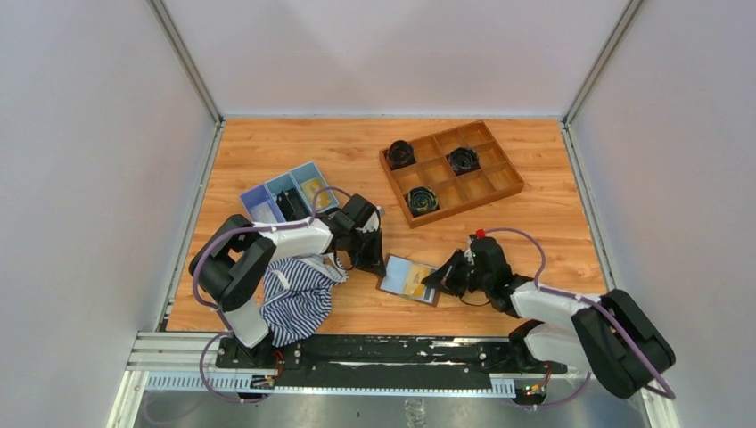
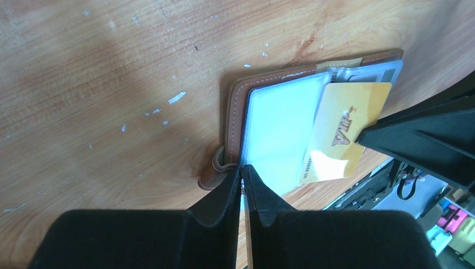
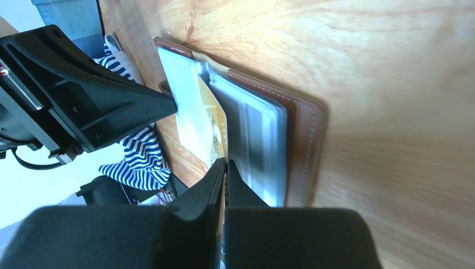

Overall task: Take the credit cards out of the card holder
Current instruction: Remove the credit card from the card holder.

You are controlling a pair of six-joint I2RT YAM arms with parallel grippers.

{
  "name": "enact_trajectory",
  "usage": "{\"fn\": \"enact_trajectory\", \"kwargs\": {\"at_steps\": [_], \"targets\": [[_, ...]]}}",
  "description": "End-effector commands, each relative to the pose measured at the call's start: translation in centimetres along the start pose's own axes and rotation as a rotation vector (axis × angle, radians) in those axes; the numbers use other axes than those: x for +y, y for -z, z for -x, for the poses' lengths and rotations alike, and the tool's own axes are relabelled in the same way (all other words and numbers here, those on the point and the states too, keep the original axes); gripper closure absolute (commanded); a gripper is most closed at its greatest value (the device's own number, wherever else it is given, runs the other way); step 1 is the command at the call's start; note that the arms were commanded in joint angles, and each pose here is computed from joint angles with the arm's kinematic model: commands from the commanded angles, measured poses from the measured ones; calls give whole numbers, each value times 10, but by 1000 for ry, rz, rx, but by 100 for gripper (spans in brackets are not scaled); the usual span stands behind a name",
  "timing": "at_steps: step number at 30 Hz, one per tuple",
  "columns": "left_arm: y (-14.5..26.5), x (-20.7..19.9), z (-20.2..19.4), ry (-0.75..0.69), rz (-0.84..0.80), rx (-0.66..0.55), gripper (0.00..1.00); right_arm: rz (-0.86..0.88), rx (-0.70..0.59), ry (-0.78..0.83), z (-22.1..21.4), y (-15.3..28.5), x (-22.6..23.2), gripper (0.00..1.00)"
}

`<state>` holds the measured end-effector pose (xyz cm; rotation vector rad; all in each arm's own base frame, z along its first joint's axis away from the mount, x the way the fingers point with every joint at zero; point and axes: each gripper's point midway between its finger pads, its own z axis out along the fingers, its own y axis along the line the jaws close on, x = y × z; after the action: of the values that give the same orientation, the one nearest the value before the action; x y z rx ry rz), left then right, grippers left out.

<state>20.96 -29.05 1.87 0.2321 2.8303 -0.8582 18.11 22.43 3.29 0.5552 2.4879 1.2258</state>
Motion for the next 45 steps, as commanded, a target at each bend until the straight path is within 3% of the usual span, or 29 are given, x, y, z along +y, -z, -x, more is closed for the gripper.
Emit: {"fn": "enact_trajectory", "kwargs": {"at_steps": [1, 12, 15, 19, 27, 33, 45], "targets": [[-11, 34, -29, 24, 118, 87, 89, -95, 4, -26, -7, 17, -36, 100], [35, -13, 7, -62, 16, -57, 81, 2, -110, 136, 17, 48, -2, 100], [50, -32, 16, -90, -34, -75, 72, 24, -107, 167, 19, 50, 9, 100], [59, -57, 18, -117, -130, -50, 55, 62, -106, 218, 23, 54, 24, 100], [66, -93, 6, -86, -373, 4, 45, 168, -103, 307, 24, 67, 60, 100], [72, -111, 10, -25, -506, -8, 31, 282, -90, 331, 20, 75, 86, 100], [76, -124, 12, -40, -572, 10, 27, 455, -25, 286, 14, 76, 119, 100]]}}
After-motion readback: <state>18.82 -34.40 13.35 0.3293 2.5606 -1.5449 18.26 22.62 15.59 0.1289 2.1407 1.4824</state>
